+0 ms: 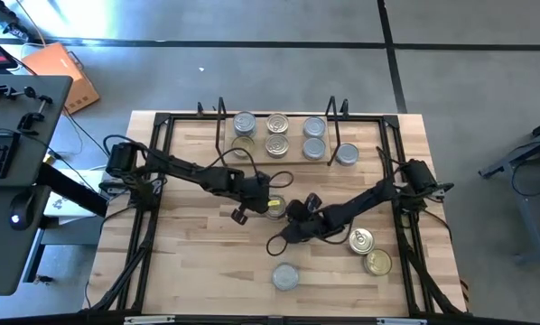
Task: Stack canned seafood by type on shelf
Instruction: Stack the left blue tuna can on top of the blue tuna can on the shelf
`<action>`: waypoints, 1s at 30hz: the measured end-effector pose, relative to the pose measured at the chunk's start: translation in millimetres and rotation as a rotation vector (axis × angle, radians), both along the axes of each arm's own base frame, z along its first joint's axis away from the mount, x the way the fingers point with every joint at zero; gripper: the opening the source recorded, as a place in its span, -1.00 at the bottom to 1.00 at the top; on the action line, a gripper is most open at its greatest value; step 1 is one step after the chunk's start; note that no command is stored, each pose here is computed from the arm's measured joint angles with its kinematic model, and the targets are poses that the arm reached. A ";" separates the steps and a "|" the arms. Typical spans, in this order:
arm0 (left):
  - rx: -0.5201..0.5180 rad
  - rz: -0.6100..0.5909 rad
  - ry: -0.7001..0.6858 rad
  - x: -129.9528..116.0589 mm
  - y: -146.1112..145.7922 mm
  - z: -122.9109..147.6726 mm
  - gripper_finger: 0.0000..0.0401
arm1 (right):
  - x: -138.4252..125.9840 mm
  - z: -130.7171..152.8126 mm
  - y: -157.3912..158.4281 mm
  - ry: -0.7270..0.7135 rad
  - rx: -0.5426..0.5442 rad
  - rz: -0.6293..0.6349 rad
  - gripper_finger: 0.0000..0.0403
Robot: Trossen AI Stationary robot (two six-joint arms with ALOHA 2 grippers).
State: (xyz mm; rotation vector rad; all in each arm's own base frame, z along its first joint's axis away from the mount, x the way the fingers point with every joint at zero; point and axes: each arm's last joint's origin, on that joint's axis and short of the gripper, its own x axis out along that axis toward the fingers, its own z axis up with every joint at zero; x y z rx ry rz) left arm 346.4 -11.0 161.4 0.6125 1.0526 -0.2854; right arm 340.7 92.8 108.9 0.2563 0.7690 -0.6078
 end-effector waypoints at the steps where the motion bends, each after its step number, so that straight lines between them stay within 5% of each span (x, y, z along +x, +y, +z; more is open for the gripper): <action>1: -0.002 0.004 -0.006 -1.4 -0.5 -2.6 -0.99 | 1.4 -2.1 -1.7 0.001 -0.007 0.008 -1.00; 14: -0.140 0.044 -0.055 -17.2 -13.6 -32.3 -1.00 | 14.1 7.9 -7.4 -0.044 -0.071 0.011 -1.00; 30: -0.190 -0.016 -0.196 -12.0 -49.9 -27.7 -1.00 | 37.6 47.6 -0.6 -0.028 -0.131 0.092 -1.00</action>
